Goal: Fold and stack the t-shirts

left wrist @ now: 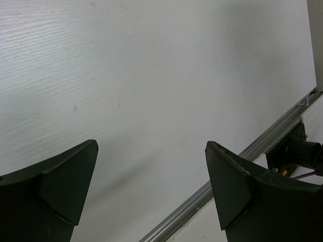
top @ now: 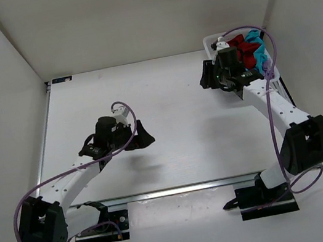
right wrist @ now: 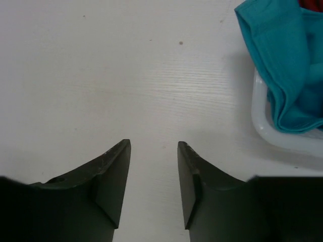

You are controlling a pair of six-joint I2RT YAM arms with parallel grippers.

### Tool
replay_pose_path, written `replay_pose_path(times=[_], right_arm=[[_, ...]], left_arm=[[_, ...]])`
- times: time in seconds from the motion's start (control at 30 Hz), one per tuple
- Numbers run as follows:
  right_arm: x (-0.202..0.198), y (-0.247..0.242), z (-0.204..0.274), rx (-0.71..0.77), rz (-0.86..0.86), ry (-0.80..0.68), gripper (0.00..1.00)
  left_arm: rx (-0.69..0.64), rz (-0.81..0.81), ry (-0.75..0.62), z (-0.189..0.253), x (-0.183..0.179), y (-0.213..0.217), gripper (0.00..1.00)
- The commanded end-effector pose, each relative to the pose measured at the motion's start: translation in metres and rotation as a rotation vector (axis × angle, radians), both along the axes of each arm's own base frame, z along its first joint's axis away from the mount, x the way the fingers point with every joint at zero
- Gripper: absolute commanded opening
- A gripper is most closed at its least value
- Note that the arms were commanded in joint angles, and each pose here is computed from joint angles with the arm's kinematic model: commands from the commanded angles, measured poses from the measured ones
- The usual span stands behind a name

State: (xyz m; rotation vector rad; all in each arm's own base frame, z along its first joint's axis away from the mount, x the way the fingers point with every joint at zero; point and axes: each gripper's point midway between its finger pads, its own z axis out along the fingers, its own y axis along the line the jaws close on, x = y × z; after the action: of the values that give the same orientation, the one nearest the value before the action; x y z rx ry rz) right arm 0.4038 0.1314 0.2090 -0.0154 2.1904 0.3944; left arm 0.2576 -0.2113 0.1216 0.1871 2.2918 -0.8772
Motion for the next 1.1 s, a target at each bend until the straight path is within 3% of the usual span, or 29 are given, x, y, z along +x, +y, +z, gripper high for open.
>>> replay_pose_path(times=[0.0, 0.1, 0.27, 0.4, 0.5, 0.73, 0.93, 1.07], right_arm=[[0.029, -0.019, 0.024, -0.056, -0.040, -0.064, 0.38], [0.042, -0.021, 0.026, -0.033, -0.031, -0.062, 0.32], [0.063, -0.048, 0.045, -0.058, -0.052, -0.151, 0.33], [0.091, -0.084, 0.038, -0.143, -0.191, -0.136, 0.19], [0.111, -0.115, 0.028, -0.184, -0.270, -0.082, 0.26], [0.137, -0.145, -0.006, -0.197, -0.371, -0.040, 0.49], [0.142, -0.189, -0.019, -0.197, -0.474, 0.016, 0.52], [0.151, -0.192, -0.019, -0.204, -0.478, -0.022, 0.55]], left_arm=[[-0.024, -0.065, -0.077, 0.019, -0.001, -0.016, 0.98], [-0.029, -0.074, -0.067, 0.015, -0.004, -0.021, 0.99], [-0.154, -0.138, -0.082, 0.020, -0.015, -0.036, 0.98], [-0.172, -0.168, -0.073, 0.017, -0.025, -0.043, 0.98], [-0.187, -0.169, -0.082, 0.013, -0.029, -0.044, 0.77], [-0.142, -0.175, -0.064, -0.005, -0.045, -0.046, 0.78], [-0.191, -0.154, -0.055, -0.016, -0.063, -0.041, 0.72], [-0.159, -0.145, -0.042, -0.026, -0.068, -0.039, 0.71]])
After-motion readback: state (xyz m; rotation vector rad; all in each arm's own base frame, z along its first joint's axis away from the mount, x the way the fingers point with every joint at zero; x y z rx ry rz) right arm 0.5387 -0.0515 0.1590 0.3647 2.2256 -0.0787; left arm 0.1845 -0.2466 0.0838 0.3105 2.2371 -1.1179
